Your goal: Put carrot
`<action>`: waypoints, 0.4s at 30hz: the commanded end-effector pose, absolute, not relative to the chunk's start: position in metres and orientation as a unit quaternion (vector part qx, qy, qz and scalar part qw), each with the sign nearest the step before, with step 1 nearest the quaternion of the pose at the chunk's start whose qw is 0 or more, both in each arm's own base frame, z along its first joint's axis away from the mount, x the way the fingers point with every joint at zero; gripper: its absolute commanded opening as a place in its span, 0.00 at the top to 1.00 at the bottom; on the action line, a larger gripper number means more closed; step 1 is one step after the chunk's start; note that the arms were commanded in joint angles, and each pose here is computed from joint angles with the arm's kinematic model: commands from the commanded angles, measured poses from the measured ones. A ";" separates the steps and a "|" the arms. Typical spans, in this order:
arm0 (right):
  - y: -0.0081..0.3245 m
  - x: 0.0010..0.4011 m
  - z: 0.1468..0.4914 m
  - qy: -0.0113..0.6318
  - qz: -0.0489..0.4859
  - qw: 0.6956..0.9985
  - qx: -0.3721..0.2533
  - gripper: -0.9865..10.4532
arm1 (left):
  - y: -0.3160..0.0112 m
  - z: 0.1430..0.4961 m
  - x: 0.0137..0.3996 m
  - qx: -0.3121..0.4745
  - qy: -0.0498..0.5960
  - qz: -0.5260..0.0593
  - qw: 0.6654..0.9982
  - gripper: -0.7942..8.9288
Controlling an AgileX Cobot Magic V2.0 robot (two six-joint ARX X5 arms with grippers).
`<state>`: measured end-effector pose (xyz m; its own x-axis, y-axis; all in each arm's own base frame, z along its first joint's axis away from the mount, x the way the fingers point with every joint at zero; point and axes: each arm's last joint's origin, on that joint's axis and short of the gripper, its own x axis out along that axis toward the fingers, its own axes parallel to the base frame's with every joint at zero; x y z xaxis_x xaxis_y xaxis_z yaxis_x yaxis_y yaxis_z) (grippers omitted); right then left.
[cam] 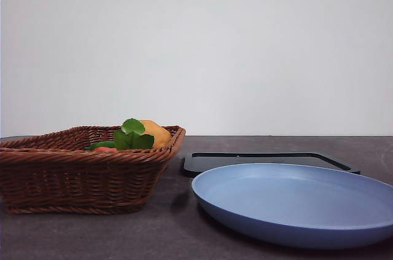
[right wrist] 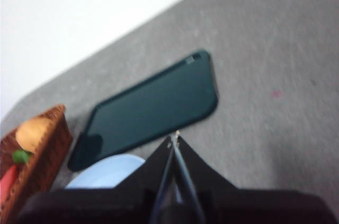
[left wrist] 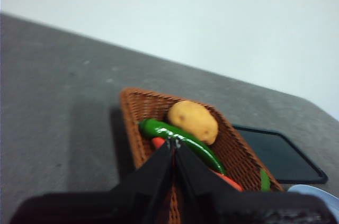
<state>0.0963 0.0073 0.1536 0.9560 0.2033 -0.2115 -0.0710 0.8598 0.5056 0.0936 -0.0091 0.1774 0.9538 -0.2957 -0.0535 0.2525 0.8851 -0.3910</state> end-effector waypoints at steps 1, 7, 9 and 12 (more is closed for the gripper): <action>0.007 0.096 0.169 0.133 0.073 0.954 0.259 0.91 | -0.009 0.193 0.093 -0.197 0.063 -0.135 0.969 0.91; 0.008 0.101 0.195 0.182 0.074 0.950 0.243 0.91 | -0.009 0.216 0.105 -0.203 0.112 -0.128 0.964 0.91; 0.008 0.104 0.204 0.205 0.070 0.947 0.236 0.91 | -0.009 0.223 0.112 -0.204 0.129 -0.127 0.962 0.91; 0.010 0.111 0.217 0.238 0.090 0.943 0.213 0.91 | -0.011 0.232 0.124 -0.191 0.155 -0.148 0.958 0.91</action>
<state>0.1091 0.0092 0.2097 0.8720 0.2568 -0.4167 -0.0301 0.8779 0.4780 0.1205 -0.0102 0.2276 0.9149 -0.3256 -0.2388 0.1994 0.8787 -0.4338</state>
